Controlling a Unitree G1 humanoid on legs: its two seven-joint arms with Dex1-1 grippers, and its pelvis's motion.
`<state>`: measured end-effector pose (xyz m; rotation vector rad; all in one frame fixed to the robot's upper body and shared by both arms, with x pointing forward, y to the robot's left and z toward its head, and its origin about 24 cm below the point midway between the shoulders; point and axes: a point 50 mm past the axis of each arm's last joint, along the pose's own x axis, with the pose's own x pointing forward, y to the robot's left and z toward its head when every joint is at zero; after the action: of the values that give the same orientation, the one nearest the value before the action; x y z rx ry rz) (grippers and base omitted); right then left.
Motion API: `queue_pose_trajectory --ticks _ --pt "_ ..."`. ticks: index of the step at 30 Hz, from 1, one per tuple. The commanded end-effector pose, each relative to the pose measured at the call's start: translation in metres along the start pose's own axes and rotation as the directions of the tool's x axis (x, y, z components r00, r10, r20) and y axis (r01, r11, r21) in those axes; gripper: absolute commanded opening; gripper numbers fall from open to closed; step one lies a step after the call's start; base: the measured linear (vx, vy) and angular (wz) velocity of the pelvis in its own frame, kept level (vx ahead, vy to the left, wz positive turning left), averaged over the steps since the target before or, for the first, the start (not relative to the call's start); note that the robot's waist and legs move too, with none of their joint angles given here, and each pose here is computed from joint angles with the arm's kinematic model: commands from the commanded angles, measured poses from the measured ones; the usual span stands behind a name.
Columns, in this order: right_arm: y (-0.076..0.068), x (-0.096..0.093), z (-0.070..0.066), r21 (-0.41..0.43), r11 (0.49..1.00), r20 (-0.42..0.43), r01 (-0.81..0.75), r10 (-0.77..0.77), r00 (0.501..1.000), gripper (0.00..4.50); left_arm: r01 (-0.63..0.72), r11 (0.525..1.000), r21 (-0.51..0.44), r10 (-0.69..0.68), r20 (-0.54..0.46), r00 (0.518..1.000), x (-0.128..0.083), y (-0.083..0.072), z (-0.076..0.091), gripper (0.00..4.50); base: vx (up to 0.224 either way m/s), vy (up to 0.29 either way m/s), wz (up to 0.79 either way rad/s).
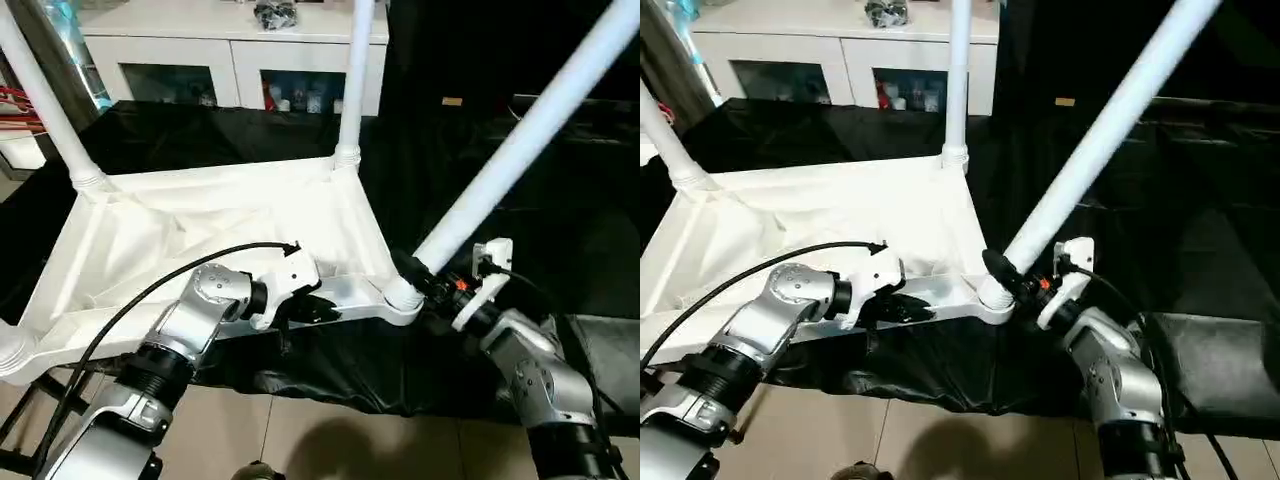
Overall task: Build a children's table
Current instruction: Insert table leg to table base
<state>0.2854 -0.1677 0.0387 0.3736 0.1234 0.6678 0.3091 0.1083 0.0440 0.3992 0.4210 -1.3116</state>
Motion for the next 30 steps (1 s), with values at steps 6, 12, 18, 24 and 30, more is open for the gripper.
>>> queue_pose_trajectory --ticks 6,12,18,24,30 --pt "0.002 -0.012 -0.022 -0.012 1.000 -0.131 -0.017 0.015 0.991 1.91 -0.057 0.998 0.025 0.056 0.023 0.998 -0.004 0.007 0.007 0.00 0.000 0.000 0.00" --pt "0.009 -0.013 -0.019 -0.068 0.990 -0.206 -0.119 0.103 0.973 1.91 -0.064 0.998 0.024 0.063 0.023 0.998 -0.004 0.008 0.006 0.00 0.000 0.000 0.00" --pt "0.008 -0.011 -0.020 -0.147 0.977 -0.302 -0.156 0.106 0.948 1.91 -0.061 0.998 0.028 0.061 0.019 0.998 -0.004 0.007 0.006 0.00 0.000 0.000 0.00" --pt "0.007 -0.004 -0.016 -0.207 0.952 -0.386 -0.227 0.134 0.913 1.91 -0.056 0.998 0.042 0.055 0.012 0.998 -0.005 0.008 0.006 0.00 0.000 0.000 0.00" --pt "0.010 -0.001 -0.016 -0.219 0.910 -0.475 -0.353 0.217 0.853 1.91 -0.015 0.997 0.074 0.016 -0.005 1.000 -0.007 0.008 0.008 0.00 0.000 0.000 0.00"
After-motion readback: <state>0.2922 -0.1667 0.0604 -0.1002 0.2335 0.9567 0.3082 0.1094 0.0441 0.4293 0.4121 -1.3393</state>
